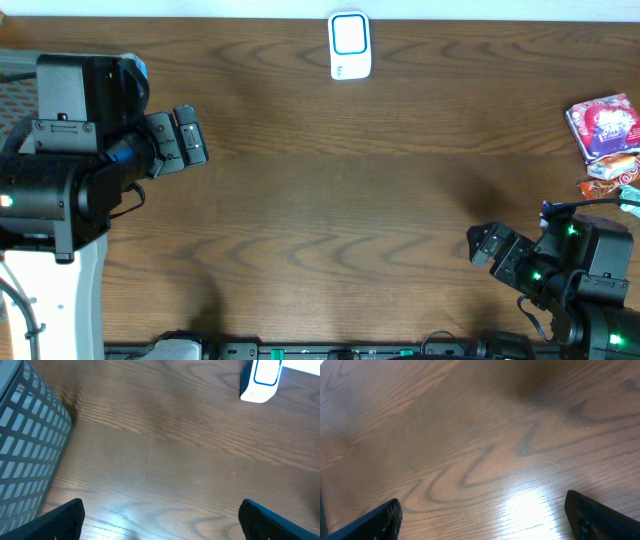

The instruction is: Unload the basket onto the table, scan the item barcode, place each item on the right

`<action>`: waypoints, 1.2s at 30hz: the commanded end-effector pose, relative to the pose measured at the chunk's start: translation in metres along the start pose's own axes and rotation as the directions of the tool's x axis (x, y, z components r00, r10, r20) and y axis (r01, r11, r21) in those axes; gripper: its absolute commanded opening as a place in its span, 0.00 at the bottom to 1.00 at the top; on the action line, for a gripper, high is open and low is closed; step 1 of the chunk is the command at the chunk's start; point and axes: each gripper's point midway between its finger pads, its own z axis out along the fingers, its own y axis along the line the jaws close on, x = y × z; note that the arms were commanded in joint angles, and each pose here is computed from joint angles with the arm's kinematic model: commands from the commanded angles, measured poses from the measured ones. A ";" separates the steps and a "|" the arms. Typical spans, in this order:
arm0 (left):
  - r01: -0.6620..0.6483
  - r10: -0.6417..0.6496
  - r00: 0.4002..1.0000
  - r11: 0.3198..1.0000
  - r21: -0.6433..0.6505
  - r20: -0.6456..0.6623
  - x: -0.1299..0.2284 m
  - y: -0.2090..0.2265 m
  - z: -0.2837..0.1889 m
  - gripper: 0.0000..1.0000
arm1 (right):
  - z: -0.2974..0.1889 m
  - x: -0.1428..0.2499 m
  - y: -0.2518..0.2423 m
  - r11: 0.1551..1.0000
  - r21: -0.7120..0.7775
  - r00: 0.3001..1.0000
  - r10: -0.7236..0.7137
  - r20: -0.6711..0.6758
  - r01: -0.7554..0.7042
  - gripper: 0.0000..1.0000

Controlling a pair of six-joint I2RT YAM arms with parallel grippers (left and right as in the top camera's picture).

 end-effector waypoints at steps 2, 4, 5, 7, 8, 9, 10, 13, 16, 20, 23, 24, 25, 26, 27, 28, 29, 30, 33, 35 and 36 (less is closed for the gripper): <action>-0.006 0.006 1.000 1.000 -0.007 0.005 -0.001 0.002 -0.001 0.98 | 0.001 0.009 0.010 0.998 -0.036 0.999 -0.043 -0.028 0.042 0.99; -0.006 0.006 1.000 1.000 -0.007 0.005 -0.001 0.002 -0.001 0.98 | 0.001 0.012 0.013 0.997 -0.046 0.997 -0.061 -0.038 0.060 0.99; -0.006 0.006 1.000 1.000 -0.007 0.005 -0.001 0.002 -0.001 0.98 | 0.002 0.013 0.014 0.997 -0.049 0.997 -0.069 -0.041 0.067 0.99; -0.006 0.006 1.000 1.000 -0.007 0.005 -0.001 0.002 -0.001 0.98 | 0.002 0.014 0.016 0.995 -0.057 0.996 -0.082 -0.047 0.079 0.99; -0.006 0.006 1.000 1.000 -0.007 0.005 -0.001 0.002 -0.001 0.98 | 0.002 0.015 0.017 0.995 -0.060 0.995 -0.088 -0.050 0.085 0.99; -0.006 0.006 1.000 1.000 -0.007 0.005 -0.001 0.002 -0.001 0.98 | 0.002 0.016 0.017 0.994 -0.062 0.995 -0.091 -0.051 0.088 0.99; -0.006 0.006 1.000 1.000 -0.007 0.005 -0.001 0.002 -0.001 0.98 | 0.002 0.017 0.017 0.994 -0.062 0.994 -0.094 -0.053 0.091 0.99; -0.006 0.006 1.000 1.000 -0.007 0.005 -0.001 0.002 -0.001 0.98 | 0.001 0.016 0.013 0.995 -0.038 0.995 -0.095 -0.042 0.093 0.99; -0.006 0.006 1.000 1.000 -0.007 0.005 -0.001 0.002 -0.001 0.98 | -0.001 0.014 0.008 0.995 -0.018 0.995 -0.101 -0.006 0.101 0.99; -0.006 0.006 1.000 1.000 -0.007 0.005 -0.001 0.002 -0.001 0.98 | -0.001 0.008 0.009 0.991 -0.055 0.988 -0.120 0.098 0.126 0.99; -0.006 0.006 1.000 1.000 -0.007 0.005 -0.001 0.002 -0.001 0.98 | 0.002 0.003 0.012 0.983 -0.099 0.972 -0.132 0.195 0.153 0.99; -0.006 0.006 1.000 1.000 -0.007 0.005 -0.001 0.002 -0.001 0.98 | 0.004 0.000 0.014 0.979 -0.119 0.963 -0.136 0.233 0.167 0.99; -0.006 0.006 1.000 1.000 -0.007 0.005 -0.001 0.002 -0.001 0.98 | 0.006 -0.001 0.016 0.974 -0.136 0.954 -0.141 0.266 0.182 0.99; -0.006 0.006 1.000 1.000 -0.007 0.005 -0.001 0.002 -0.001 0.98 | 0.009 -0.003 0.018 0.968 -0.153 0.943 -0.146 0.300 0.199 0.99; -0.006 0.006 1.000 1.000 -0.007 0.005 -0.001 0.002 -0.001 0.98 | 0.011 -0.005 0.020 0.962 -0.168 0.931 -0.151 0.331 0.216 0.99; -0.006 0.006 1.000 1.000 -0.007 0.005 -0.001 0.002 -0.001 0.98 | 0.013 -0.006 0.021 0.958 -0.177 0.922 -0.152 0.355 0.226 0.99; -0.006 0.006 1.000 1.000 -0.007 0.005 -0.001 0.002 -0.001 0.98 | 0.015 -0.007 0.021 0.953 -0.188 0.912 -0.152 0.381 0.238 0.99; -0.006 0.006 1.000 1.000 -0.007 0.005 -0.001 0.002 -0.001 0.98 | 0.018 -0.007 0.021 0.949 -0.197 0.903 -0.150 0.402 0.246 0.99; -0.006 0.006 1.000 1.000 -0.007 0.005 -0.001 0.002 -0.001 0.98 | 0.023 -0.009 0.021 0.938 -0.218 0.876 -0.144 0.461 0.269 0.99; -0.006 0.006 1.000 1.000 -0.007 0.005 -0.001 0.002 -0.001 0.98 | 0.025 -0.012 0.023 0.929 -0.233 0.853 -0.138 0.504 0.288 0.99; -0.006 0.006 1.000 1.000 -0.007 0.005 -0.001 0.002 -0.001 0.98 | 0.026 -0.013 0.023 0.925 -0.239 0.841 -0.135 0.524 0.297 0.99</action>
